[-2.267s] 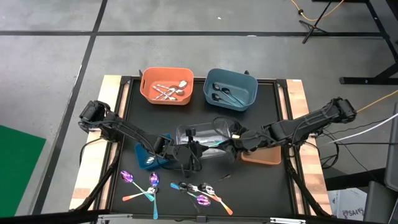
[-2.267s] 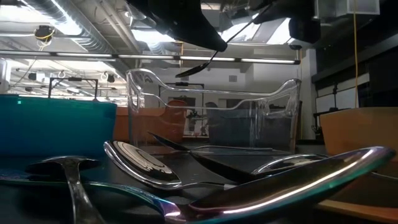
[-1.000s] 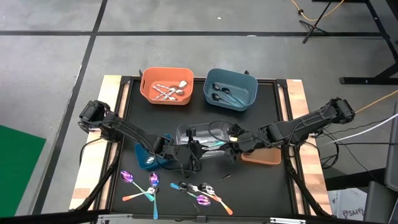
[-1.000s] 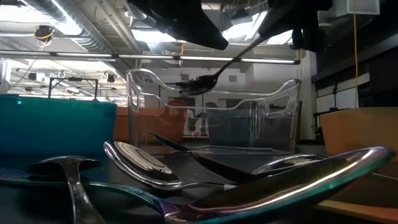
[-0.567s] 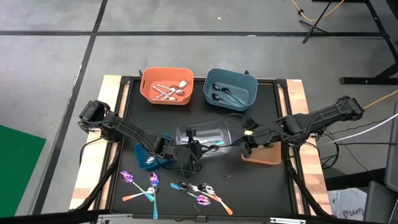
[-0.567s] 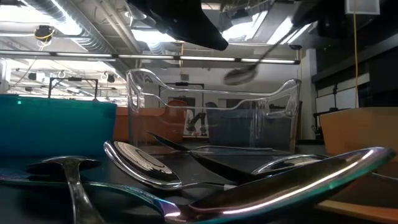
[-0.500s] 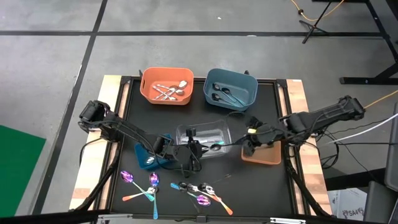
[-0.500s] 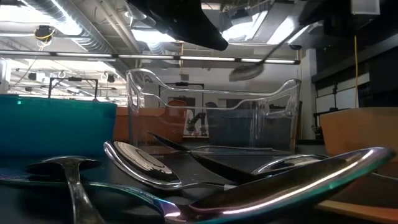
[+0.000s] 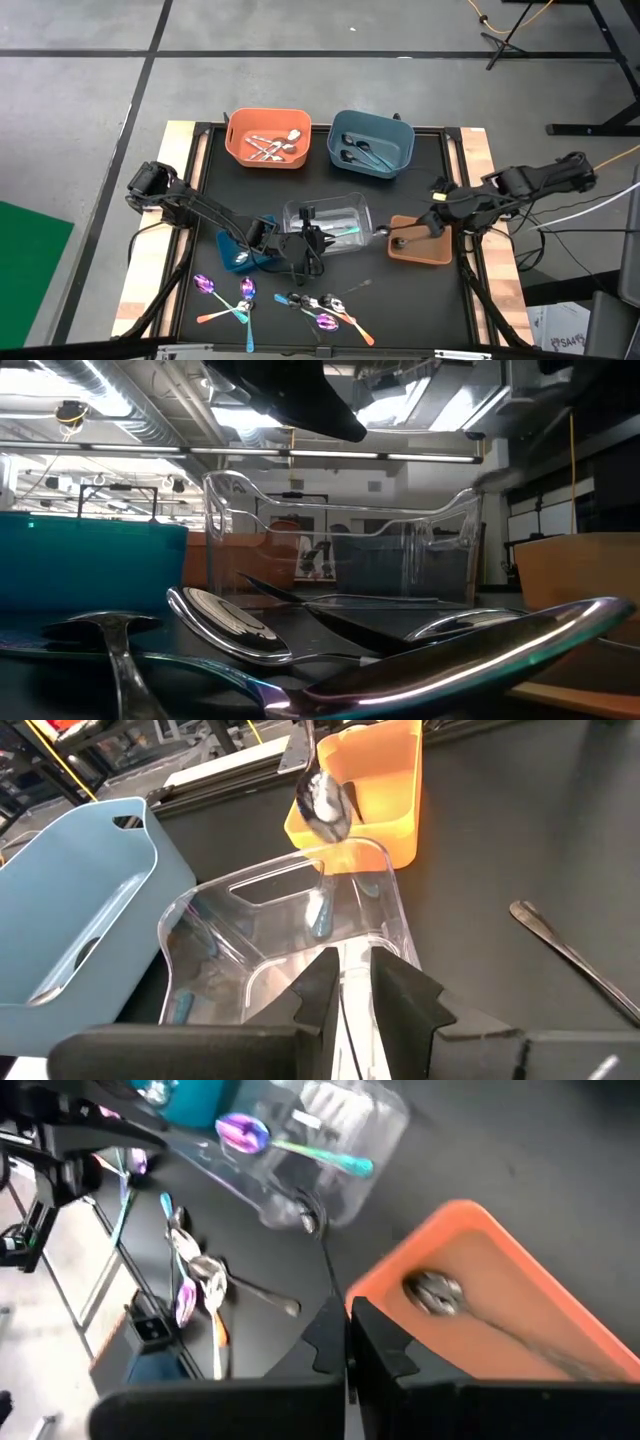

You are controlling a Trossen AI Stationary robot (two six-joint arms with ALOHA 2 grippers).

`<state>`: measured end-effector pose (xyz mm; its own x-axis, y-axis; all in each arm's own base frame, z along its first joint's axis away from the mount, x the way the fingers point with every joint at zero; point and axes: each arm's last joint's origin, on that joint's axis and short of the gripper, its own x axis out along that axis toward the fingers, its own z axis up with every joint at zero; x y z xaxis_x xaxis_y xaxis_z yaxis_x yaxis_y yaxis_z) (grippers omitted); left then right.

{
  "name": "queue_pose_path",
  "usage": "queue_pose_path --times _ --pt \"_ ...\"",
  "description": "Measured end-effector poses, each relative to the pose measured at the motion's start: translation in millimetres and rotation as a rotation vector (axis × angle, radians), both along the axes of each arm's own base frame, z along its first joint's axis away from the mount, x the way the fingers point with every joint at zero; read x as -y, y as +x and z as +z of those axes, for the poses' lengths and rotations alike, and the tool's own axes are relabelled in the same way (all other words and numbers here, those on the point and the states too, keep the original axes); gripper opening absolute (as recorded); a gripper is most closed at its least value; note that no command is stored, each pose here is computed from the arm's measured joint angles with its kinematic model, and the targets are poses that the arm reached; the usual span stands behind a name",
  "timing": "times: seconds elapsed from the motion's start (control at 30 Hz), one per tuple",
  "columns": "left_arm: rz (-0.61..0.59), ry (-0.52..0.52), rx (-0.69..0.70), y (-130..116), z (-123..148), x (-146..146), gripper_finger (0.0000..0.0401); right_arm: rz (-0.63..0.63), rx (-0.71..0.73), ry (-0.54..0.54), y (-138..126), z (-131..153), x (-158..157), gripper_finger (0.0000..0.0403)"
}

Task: Sort silverware by color (type)
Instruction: Put the black spoon into the light orange bin

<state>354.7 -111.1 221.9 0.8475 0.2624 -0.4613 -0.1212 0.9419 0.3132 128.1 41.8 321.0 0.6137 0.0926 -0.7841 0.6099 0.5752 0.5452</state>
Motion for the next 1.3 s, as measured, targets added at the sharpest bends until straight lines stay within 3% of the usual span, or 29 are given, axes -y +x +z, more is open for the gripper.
queue_pose_path --times 0.4,0.93,1.3 --pt "0.000 0.000 0.000 0.0 0.0 0.0 0.0053 0.041 -0.114 0.041 -30.0 -2.7 8.0 0.0000" --pt "0.000 0.000 -0.001 -0.1 -0.2 0.0 0.0053 0.039 -0.237 0.054 -17.8 -69.3 2.3 0.0000" --pt "0.000 0.001 -0.001 -0.1 -0.3 0.0 0.0053 0.025 -0.268 0.035 -19.1 -80.3 3.3 0.0003"
